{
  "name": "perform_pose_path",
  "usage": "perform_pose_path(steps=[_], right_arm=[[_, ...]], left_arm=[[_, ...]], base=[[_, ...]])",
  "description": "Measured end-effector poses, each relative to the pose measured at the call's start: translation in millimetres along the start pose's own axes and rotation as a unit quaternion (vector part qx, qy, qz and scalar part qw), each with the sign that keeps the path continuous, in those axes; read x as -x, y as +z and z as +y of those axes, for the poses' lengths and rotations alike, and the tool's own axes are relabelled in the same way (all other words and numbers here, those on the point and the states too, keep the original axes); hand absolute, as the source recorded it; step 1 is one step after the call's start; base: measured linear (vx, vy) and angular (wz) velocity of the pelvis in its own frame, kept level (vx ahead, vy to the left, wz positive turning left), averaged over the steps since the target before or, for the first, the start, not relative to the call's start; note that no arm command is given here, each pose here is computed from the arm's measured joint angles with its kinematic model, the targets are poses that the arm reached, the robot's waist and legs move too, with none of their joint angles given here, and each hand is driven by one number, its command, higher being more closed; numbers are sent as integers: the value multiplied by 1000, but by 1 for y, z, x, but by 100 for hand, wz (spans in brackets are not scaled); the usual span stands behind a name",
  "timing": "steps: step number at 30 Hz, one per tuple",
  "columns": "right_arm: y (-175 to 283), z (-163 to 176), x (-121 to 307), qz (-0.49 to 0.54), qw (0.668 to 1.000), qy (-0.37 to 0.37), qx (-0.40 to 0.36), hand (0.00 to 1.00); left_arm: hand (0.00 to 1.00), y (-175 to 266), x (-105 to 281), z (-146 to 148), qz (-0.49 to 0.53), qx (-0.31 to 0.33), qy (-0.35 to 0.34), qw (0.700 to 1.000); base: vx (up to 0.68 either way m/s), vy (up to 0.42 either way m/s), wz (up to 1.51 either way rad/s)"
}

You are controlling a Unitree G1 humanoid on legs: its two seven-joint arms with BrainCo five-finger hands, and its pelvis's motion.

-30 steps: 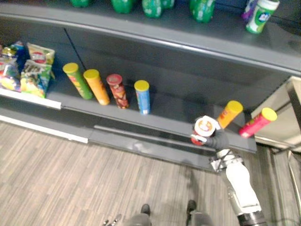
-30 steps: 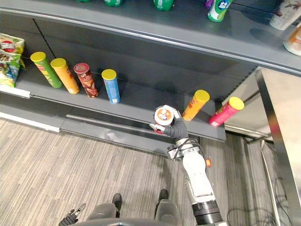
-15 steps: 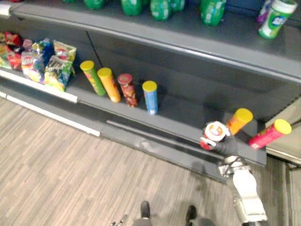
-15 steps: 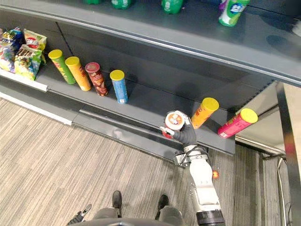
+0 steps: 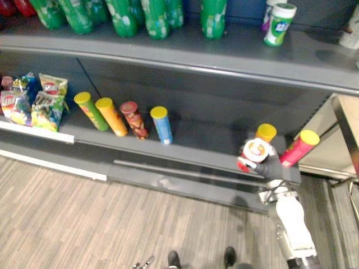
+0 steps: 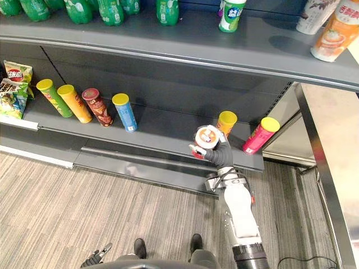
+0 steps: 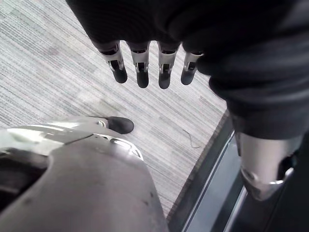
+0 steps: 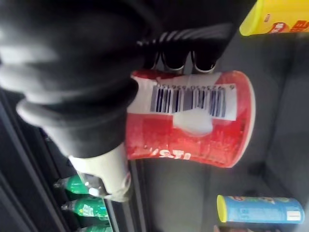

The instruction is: Put the gum and the chips on the shelf.

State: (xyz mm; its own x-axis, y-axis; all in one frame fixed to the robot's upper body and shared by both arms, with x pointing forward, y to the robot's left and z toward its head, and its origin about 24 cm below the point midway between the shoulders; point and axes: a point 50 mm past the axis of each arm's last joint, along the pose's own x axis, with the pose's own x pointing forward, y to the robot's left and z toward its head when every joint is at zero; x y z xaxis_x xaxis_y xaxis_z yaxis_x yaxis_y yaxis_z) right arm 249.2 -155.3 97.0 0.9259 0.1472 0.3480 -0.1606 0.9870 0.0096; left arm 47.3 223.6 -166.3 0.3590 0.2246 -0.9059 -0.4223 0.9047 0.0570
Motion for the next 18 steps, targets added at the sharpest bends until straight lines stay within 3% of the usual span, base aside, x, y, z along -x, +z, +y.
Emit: perform_pose_path(steps=[11, 18], right_arm=[[62, -2, -31, -132, 990, 51, 15, 100], [95, -9, -53, -198, 978, 42, 45, 100]], left_arm=[[0, -2, 0, 2, 5, -3, 2, 1000], [0, -2, 0, 2, 7, -33, -3, 999]], base=[[-16, -7, -13], [0, 0, 0]])
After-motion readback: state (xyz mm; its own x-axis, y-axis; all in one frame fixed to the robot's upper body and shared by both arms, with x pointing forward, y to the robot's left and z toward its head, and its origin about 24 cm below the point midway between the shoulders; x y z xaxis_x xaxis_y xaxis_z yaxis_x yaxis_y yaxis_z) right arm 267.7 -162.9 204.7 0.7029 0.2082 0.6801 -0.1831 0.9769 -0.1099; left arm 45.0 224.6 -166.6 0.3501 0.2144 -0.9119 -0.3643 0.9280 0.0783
